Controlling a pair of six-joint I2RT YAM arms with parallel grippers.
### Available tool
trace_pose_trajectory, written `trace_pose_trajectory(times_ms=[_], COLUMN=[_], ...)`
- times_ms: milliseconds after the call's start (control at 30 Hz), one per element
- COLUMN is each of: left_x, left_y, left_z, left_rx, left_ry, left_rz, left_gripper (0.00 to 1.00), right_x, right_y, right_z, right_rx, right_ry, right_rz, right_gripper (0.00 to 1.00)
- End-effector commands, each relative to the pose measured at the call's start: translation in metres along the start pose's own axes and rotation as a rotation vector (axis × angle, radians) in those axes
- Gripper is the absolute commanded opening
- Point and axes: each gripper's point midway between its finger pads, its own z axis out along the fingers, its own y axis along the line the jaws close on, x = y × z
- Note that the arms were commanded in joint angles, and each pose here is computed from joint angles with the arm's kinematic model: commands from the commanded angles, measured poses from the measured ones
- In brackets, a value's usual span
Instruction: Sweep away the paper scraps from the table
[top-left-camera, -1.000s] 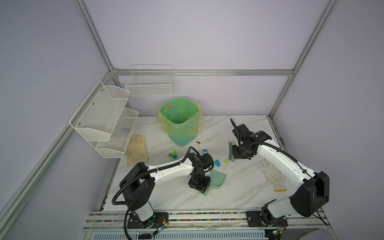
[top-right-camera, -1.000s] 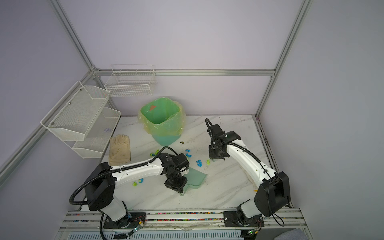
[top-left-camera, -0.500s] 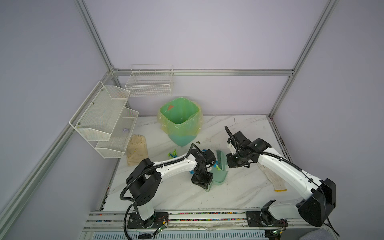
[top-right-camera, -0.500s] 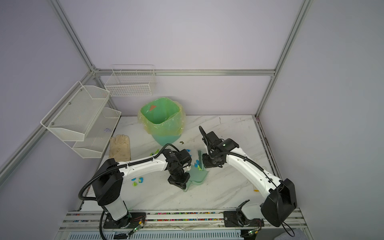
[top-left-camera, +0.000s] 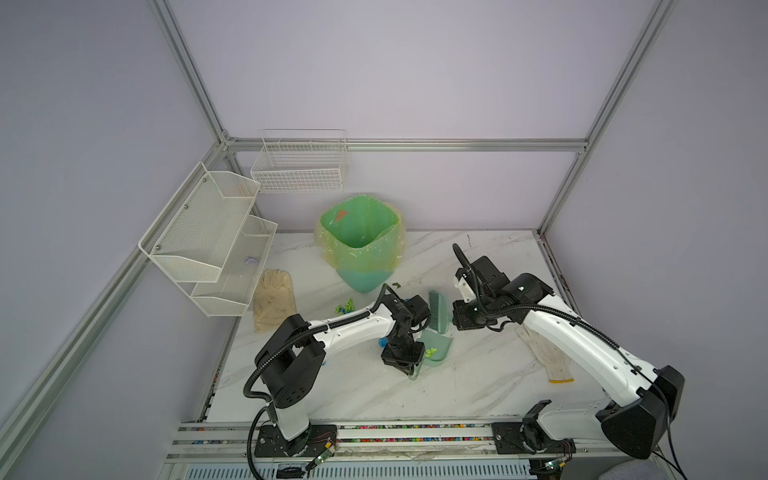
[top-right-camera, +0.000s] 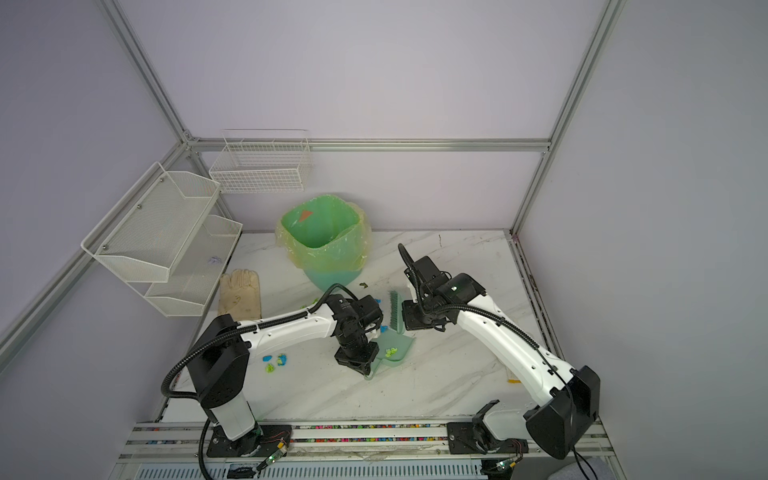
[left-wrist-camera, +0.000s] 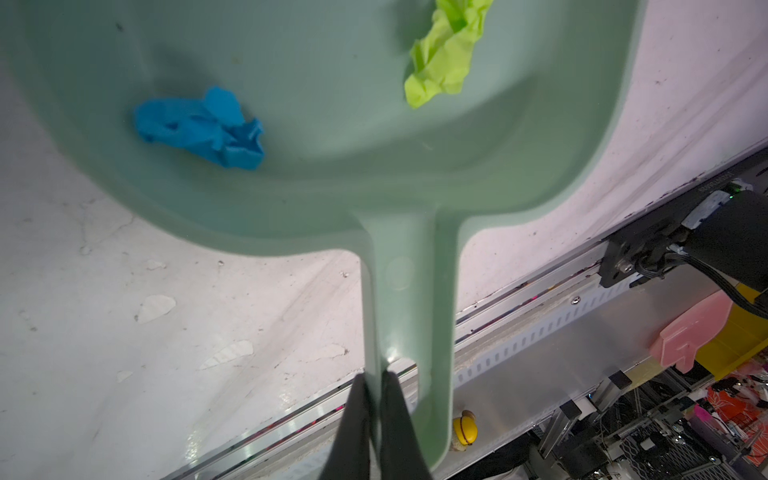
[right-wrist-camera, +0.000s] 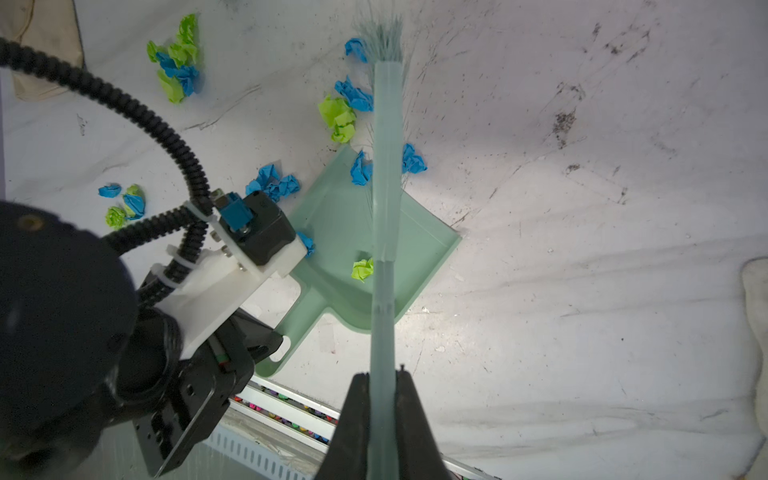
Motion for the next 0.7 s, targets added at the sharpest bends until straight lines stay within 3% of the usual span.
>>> trace_pose_trajectory(times_ms=[0,133,433,667], left_x=[-0.010,-0.009,-0.009,-0.009], left_y=[-0.011,-0.011,-0.011,-0.012], left_z=[-0.020,-0.020,-0.020,-0.020], left_rx=[0.021,0.019,0.024,0.024], left_ry=[-0.052,-0.053,-0.052,-0.050], left_rz=[0.034,0.035,0.036,0.039], left_gripper=[0.00,0.00,0.00,0.00], right_x=[-0.017,-0.037,-0.066,-0.069], right_y=[-0.002,-0.004,0.013,-0.018], right_z=[0.007,0.009,0.003,0.017], right_rx=[0.036,0.079,0.029,0.137], right_ry=[-0.038,-0.096,-0.169,-0.159], right_rz=[-0.016,-0.020,-0.011,-0.016], right_gripper=[0.00,0.00,0.00,0.00])
